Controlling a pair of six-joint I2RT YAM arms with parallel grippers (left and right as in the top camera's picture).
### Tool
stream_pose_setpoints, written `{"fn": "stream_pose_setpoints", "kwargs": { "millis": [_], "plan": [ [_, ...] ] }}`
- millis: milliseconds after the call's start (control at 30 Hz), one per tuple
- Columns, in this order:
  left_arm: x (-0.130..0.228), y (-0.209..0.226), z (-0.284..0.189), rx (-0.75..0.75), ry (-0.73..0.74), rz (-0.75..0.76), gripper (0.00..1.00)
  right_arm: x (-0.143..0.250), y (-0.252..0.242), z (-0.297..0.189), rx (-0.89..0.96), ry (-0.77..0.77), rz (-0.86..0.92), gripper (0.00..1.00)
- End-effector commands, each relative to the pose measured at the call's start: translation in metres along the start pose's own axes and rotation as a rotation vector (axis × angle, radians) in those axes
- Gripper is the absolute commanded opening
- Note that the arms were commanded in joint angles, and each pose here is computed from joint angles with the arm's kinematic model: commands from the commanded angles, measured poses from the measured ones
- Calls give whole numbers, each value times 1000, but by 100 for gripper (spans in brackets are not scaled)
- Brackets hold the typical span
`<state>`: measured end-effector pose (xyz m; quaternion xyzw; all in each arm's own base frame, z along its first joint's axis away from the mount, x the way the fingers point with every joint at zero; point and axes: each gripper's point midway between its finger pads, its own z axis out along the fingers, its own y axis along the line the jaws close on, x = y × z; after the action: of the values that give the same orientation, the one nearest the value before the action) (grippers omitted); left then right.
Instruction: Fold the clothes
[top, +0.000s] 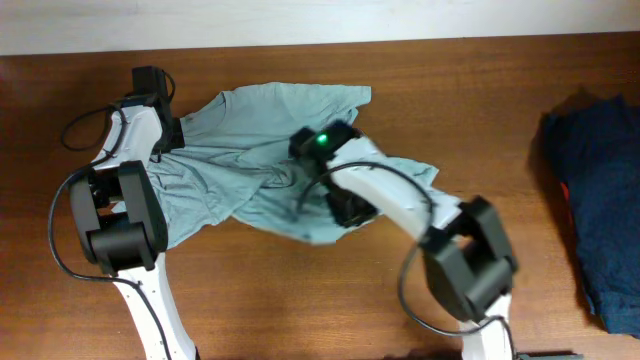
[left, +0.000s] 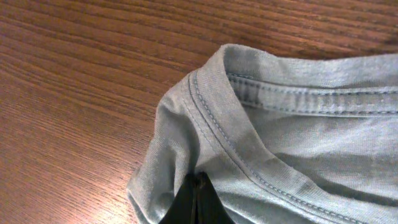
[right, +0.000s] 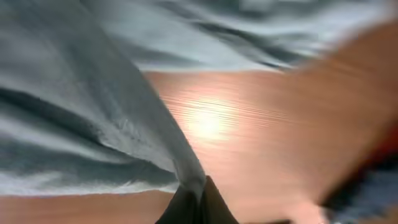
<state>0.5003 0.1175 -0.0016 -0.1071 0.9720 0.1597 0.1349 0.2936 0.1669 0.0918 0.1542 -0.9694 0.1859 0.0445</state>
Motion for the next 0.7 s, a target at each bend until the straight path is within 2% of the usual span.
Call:
{"fn": "stream_pose_setpoints", "kwargs": {
  "millis": [0,200,467,533,567,600,633,667],
  "plan": [
    [68,-17,53,33,213,75,1,1,-53,-19,156,-61,47,4],
    [61,-6,47,33,202,55,1,29,-65,-12,120,86,126,4],
    [-5,21,-39,36,57,10,5,39,-88,2,113,164,236,5],
    [-14,26,-57,37,28,2,6,39,-92,4,106,173,254,11],
    [-19,30,-69,38,5,-5,10,37,-95,6,97,169,271,28],
    [-21,32,-76,39,-8,-9,12,34,-96,7,91,160,281,34],
    [-25,32,-86,51,-27,-13,15,27,-96,10,69,139,302,47],
    [-28,28,-96,91,-46,-16,16,16,-90,12,21,106,317,49]
  ]
}}
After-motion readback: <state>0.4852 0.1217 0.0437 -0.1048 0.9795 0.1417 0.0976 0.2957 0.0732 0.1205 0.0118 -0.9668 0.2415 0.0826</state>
